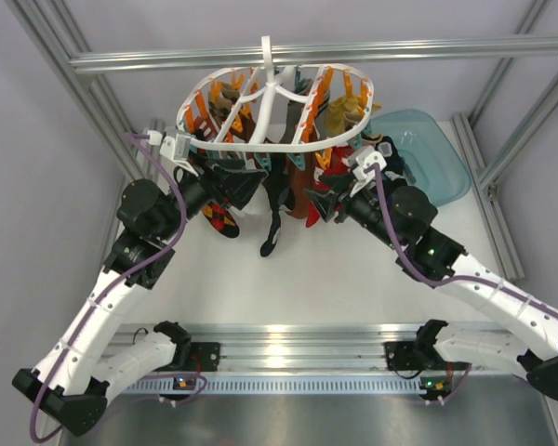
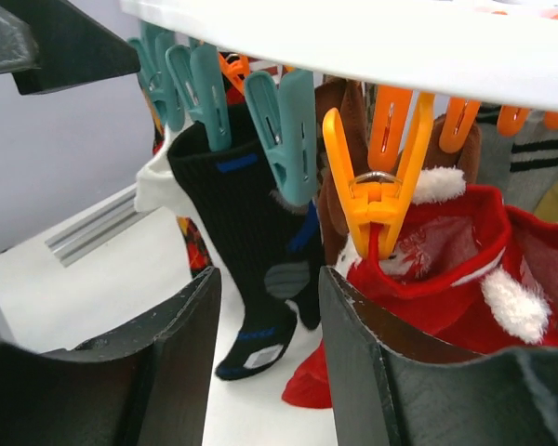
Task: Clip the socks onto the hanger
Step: Open the clamp at the hanger.
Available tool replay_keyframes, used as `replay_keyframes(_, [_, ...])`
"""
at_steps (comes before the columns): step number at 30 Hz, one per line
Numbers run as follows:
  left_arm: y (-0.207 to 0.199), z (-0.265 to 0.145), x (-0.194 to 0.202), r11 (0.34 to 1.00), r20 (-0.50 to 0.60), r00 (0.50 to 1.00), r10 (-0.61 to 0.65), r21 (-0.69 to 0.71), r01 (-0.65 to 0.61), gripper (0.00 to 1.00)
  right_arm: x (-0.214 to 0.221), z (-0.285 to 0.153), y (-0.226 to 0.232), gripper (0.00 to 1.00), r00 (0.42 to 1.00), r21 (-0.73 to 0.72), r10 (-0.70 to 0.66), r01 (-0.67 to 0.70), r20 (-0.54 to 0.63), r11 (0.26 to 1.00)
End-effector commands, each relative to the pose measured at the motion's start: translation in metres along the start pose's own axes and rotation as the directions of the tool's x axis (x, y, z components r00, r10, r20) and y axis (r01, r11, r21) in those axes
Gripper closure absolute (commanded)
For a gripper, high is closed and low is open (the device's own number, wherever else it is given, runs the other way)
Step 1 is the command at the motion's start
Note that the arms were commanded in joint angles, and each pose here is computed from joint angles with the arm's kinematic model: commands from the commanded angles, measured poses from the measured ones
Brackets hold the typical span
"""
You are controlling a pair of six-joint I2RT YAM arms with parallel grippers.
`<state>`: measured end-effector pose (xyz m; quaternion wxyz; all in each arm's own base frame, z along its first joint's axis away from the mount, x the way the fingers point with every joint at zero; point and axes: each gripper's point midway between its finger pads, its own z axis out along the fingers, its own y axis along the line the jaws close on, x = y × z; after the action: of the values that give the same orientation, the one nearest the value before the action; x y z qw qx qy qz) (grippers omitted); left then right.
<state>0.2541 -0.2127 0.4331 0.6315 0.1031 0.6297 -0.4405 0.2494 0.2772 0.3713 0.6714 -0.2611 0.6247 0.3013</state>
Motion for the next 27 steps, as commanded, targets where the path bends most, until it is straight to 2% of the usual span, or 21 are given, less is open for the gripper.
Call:
replay_keyframes(1, [-0.016, 0.003, -0.02, 0.997, 0.068, 0.997, 0.018, 0.076, -0.024, 0.17, -0.03, 0.01, 0.001, 0.53, 0.99, 0.012, -0.059, 0.058, 0.126, 0.998])
replay_keyframes(9, [-0.022, 0.003, -0.024, 0.995, 0.082, 0.996, 0.016, 0.101, -0.024, 0.16, -0.036, 0.023, -0.009, 0.46, 0.98, 0.07, -0.108, 0.098, 0.169, 0.993])
replay_keyframes(22, [-0.022, 0.003, -0.019, 0.994, 0.075, 0.997, -0.008, 0.111, -0.001, 0.16, -0.044, 0.046, -0.008, 0.46, 0.969, 0.054, -0.127, 0.118, 0.214, 0.992])
replay_keyframes(27, [-0.018, 0.002, -0.012, 0.995, 0.06, 0.998, -0.03, 0.102, 0.024, 0.16, -0.044, 0.052, -0.006, 0.5, 0.966, 0.031, -0.132, 0.129, 0.222, 0.991])
